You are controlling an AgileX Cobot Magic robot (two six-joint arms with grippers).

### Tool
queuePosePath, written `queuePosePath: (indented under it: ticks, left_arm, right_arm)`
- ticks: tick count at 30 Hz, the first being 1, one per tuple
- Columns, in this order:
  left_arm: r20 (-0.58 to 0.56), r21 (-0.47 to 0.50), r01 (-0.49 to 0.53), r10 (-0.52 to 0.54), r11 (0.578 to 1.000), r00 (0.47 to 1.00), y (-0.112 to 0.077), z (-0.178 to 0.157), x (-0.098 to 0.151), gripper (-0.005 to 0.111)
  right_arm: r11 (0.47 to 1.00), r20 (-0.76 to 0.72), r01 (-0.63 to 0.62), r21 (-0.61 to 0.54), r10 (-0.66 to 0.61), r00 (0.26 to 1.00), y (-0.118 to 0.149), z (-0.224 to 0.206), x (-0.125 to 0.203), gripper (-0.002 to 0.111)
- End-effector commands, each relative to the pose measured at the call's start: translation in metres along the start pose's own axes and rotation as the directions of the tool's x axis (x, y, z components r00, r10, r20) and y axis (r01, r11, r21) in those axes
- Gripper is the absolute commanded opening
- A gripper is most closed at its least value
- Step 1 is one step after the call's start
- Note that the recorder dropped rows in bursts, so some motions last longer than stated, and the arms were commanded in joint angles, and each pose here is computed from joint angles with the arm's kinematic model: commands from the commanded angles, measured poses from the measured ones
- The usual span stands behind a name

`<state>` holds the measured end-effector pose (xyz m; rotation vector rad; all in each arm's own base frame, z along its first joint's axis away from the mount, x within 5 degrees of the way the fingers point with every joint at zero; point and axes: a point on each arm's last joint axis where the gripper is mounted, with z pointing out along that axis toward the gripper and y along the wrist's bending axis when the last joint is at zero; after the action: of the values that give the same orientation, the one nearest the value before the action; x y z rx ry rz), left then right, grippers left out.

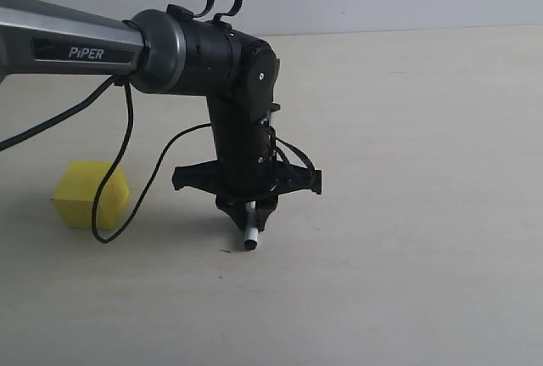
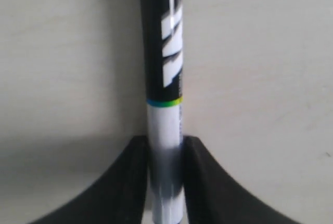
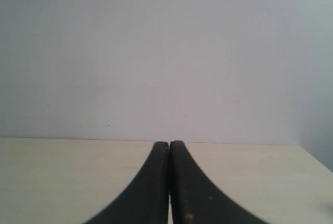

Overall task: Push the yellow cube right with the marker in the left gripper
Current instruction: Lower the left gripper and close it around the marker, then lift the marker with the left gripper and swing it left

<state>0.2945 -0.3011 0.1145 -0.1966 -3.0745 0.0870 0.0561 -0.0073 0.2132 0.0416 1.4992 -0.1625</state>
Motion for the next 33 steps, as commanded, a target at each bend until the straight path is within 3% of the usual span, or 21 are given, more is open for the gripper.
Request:
queuePosePath:
  ticks: [1, 5, 8, 10, 13, 15, 17, 18, 20, 25, 27, 29, 33]
  left_arm:
    - [0.048, -0.001, -0.102, 0.102, 0.995, 0.994, -0.003, -0.014, -0.005, 0.0]
    - [0.093, 0.004, -0.245, 0.243, 0.97, 0.965, -0.008, -0.046, -0.008, 0.0]
    - [0.158, -0.022, -0.419, 0.417, 0.908, 0.895, -0.01, -0.087, -0.008, 0.0]
    - [0.19, -0.116, -0.564, 0.576, 0.817, 0.795, -0.005, -0.116, -0.002, 0.0]
    - [0.152, -0.184, -0.761, 0.783, 0.621, 0.603, 0.001, -0.14, 0.015, 0.0]
    - [0.136, -0.215, -0.798, 0.826, 0.563, 0.546, 0.009, -0.152, 0.022, 0.0]
    - [0.085, -0.341, -0.824, 0.887, 0.453, 0.453, 0.022, -0.165, 0.018, 0.0]
    - [0.062, -0.392, -0.815, 0.896, 0.427, 0.44, 0.029, -0.17, 0.016, 0.0]
    - [0.067, -0.467, -0.758, 0.873, 0.455, 0.483, 0.037, -0.179, 0.016, 0.0]
    - [0.001, -0.448, -0.842, 0.942, 0.301, 0.336, 0.056, -0.189, 0.009, 0.0]
    - [0.005, -0.429, -0.849, 0.941, 0.309, 0.34, 0.079, -0.194, 0.0, 0.0]
    - [0.068, -0.378, -0.839, 0.915, 0.392, 0.397, 0.111, -0.202, -0.01, 0.0]
    - [0.096, -0.328, -0.816, 0.876, 0.477, 0.473, 0.189, -0.208, -0.018, 0.0]
  right_arm:
    - [1.0, 0.007, 0.001, 0.006, -0.001, 1.0, 0.0, 0.0, 0.001, 0.0]
    - [1.0, 0.007, 0.001, 0.006, -0.001, 1.0, 0.0, 0.0, 0.001, 0.0]
    - [1.0, 0.007, 0.001, 0.006, -0.001, 1.0, 0.0, 0.0, 0.001, 0.0]
    - [1.0, -0.008, -0.015, 0.007, 0.015, 1.0, 0.0, 0.0, 0.002, 0.0]
    - [1.0, -0.008, -0.024, 0.007, 0.024, 1.0, 0.0, 0.0, 0.002, 0.0]
    - [1.0, -0.008, -0.024, 0.007, 0.024, 1.0, 0.0, 0.0, 0.002, 0.0]
    - [1.0, -0.008, -0.024, 0.007, 0.024, 1.0, 0.0, 0.0, 0.002, 0.0]
    - [1.0, -0.008, -0.024, 0.007, 0.024, 1.0, 0.0, 0.0, 0.002, 0.0]
    - [1.0, -0.01, -0.024, 0.007, 0.024, 1.0, 0.0, 0.0, 0.002, 0.0]
    - [1.0, -0.01, -0.024, 0.007, 0.024, 1.0, 0.0, 0.0, 0.002, 0.0]
    - [1.0, -0.01, -0.024, 0.007, 0.024, 1.0, 0.0, 0.0, 0.002, 0.0]
    - [1.0, -0.01, -0.024, 0.007, 0.024, 1.0, 0.0, 0.0, 0.002, 0.0]
    - [1.0, -0.01, -0.024, 0.007, 0.024, 1.0, 0.0, 0.0, 0.002, 0.0]
